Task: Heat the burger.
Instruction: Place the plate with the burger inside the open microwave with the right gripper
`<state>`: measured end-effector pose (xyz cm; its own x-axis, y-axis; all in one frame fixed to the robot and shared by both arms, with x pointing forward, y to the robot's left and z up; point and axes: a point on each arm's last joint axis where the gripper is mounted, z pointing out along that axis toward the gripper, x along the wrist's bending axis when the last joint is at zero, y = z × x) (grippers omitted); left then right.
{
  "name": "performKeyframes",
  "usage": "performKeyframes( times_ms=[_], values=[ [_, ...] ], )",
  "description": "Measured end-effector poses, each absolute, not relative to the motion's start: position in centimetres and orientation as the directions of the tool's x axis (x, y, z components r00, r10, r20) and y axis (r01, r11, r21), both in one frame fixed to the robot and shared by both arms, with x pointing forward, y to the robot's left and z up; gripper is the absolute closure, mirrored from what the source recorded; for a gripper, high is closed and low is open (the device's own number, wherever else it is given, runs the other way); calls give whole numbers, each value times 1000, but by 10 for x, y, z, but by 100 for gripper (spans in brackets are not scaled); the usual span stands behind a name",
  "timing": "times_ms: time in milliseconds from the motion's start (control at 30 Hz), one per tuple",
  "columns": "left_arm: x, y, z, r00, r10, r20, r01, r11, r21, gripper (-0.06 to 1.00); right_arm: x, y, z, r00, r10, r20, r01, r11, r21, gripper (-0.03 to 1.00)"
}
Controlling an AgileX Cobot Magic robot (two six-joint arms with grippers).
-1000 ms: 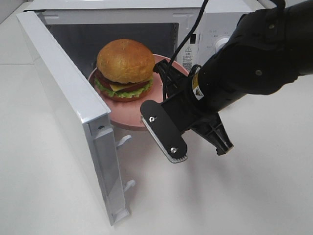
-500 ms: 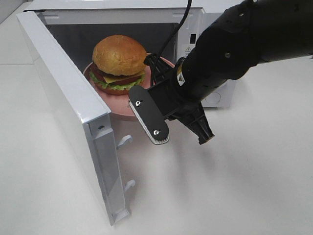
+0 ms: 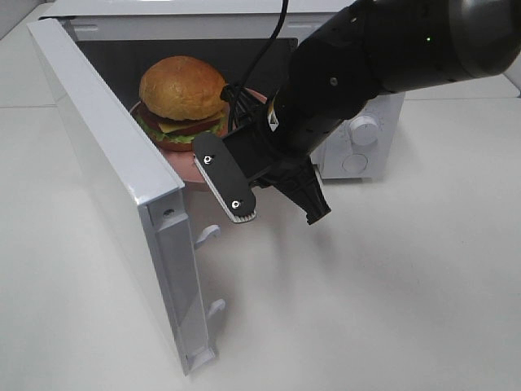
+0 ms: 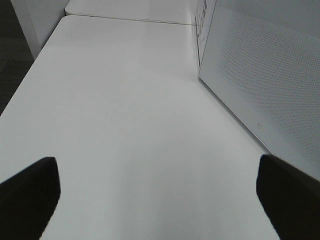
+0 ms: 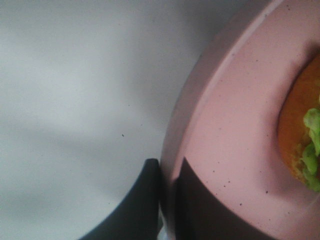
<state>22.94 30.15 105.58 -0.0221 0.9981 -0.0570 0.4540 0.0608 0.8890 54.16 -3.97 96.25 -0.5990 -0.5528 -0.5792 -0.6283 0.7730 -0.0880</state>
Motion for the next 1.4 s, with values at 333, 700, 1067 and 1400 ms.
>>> performKeyframes(
  times_ms=[333,700,1067,1400],
  values=[
    [229,301,1056,-22,998,-57,454,61,889,-4,555,-31,961,-606,-557,-568,-625,775,-93,91],
    [229,301,1056,-21,998,-57,454,60,889,-4,569,-21,959,-631,-565,-531,-612,783,-105,91],
    [229,301,1056,-21,998,-57,454,60,889,-4,594,-13,961,-654,-538,-532,-580,808,-105,90],
    [229,301,1056,-21,998,-57,454,60,889,-4,607,-8,961,-671,-513,-535,-558,825,-90,90]
  ],
)
